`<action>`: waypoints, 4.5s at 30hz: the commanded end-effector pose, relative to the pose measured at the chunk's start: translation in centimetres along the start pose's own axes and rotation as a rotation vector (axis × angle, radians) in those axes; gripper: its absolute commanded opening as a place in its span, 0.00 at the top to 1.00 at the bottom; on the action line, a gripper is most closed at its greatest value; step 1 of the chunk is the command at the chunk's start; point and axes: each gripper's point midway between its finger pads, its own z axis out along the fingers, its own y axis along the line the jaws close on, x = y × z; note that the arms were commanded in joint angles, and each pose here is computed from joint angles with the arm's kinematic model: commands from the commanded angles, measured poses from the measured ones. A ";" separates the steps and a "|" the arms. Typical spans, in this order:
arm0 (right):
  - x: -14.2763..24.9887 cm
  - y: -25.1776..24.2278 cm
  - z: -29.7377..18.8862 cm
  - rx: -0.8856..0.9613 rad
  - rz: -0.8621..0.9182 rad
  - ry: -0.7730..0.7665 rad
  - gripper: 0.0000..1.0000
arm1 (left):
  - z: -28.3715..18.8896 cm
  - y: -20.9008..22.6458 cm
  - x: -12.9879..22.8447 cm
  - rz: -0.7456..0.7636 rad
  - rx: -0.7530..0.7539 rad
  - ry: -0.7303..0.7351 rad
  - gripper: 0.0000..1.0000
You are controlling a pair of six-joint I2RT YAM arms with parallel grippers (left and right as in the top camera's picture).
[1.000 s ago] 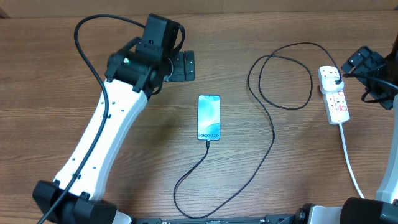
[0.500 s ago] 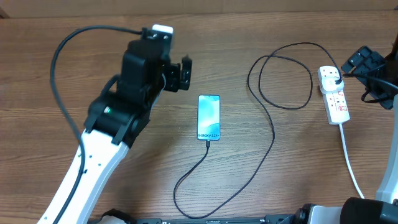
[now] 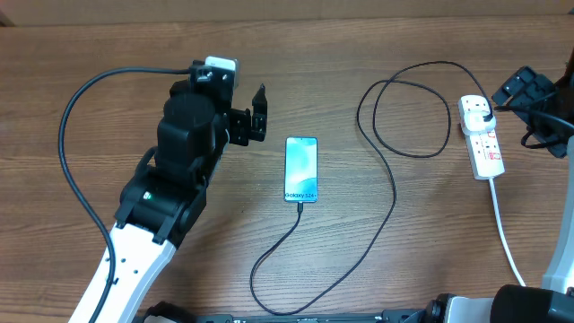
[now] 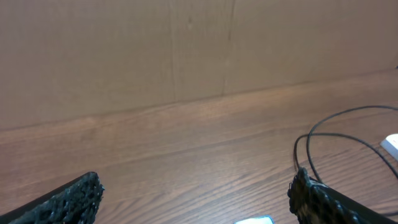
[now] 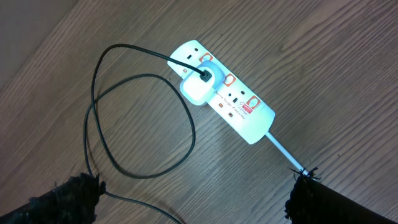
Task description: Plug charger to phone and switch on socket
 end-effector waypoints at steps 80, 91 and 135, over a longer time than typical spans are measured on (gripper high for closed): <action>0.0 -0.1 -0.1 0.006 0.005 -0.008 0.00 | -11.4 5.4 13.1 0.049 0.003 -0.589 0.01; 0.0 -0.1 -0.1 0.006 0.005 -0.008 0.00 | -9.3 6.3 17.0 0.017 -0.040 -0.410 0.01; 0.0 -0.1 -0.1 0.006 0.005 -0.008 0.00 | -8.3 7.4 20.1 0.070 -0.092 -0.275 0.01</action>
